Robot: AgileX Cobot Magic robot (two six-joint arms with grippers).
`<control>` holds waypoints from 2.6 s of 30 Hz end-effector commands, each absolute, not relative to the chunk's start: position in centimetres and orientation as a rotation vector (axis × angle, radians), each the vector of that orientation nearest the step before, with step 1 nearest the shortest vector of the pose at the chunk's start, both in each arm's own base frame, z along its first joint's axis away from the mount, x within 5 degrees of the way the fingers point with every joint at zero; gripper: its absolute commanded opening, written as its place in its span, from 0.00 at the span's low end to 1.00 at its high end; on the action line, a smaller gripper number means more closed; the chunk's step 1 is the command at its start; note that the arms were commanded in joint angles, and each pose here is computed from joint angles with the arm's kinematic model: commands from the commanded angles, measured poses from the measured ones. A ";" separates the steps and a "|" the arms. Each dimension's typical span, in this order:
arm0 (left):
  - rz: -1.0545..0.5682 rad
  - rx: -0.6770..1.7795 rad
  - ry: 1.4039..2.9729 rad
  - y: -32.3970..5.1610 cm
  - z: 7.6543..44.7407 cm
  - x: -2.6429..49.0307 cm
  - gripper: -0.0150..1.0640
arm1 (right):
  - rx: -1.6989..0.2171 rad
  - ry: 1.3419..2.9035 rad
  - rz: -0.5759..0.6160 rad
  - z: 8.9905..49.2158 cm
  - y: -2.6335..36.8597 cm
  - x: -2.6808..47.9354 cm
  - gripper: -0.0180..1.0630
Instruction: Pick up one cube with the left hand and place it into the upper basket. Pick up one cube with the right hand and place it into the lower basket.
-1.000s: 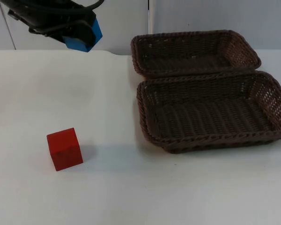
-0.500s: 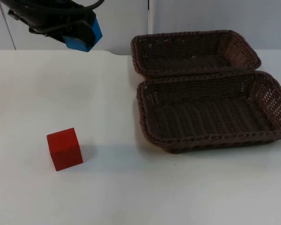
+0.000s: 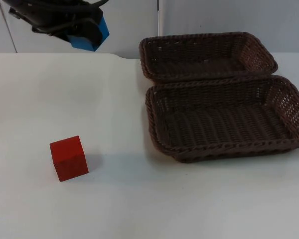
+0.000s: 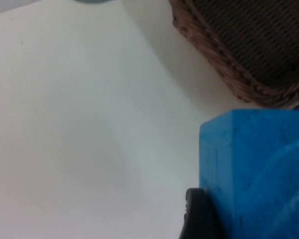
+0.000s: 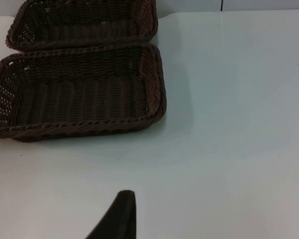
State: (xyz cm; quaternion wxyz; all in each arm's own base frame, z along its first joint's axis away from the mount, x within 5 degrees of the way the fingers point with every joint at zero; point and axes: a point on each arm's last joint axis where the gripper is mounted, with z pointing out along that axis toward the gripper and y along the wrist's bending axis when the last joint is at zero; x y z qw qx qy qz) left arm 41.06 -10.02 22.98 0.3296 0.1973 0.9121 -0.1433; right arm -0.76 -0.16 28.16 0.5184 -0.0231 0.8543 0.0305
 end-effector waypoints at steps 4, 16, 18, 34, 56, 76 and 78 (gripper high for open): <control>-0.425 0.564 2.325 -13.0 23.7 43.0 0.01 | -0.059 2.046 0.062 28.0 -0.2 -0.7 0.99; -0.504 0.697 2.237 -20.1 22.2 47.3 0.01 | -0.059 2.046 0.062 28.0 -0.2 -0.7 0.99; -0.511 0.715 2.219 -21.2 21.7 47.9 0.01 | -0.059 2.046 0.062 28.0 -0.2 -0.7 0.99; -0.525 0.661 2.223 -24.2 14.2 51.6 0.01 | -0.059 2.046 0.062 28.0 -0.2 -0.7 0.99; -0.548 0.698 2.270 -24.5 12.9 51.2 0.24 | -0.059 2.046 0.062 28.0 -0.2 -0.7 0.99; -0.620 0.765 2.197 -24.4 21.6 49.4 0.81 | -0.059 2.046 0.062 28.0 -0.2 -0.7 0.99; -0.626 0.789 2.192 -24.3 23.0 48.9 0.81 | -0.059 2.046 0.062 28.0 -0.2 -0.7 0.99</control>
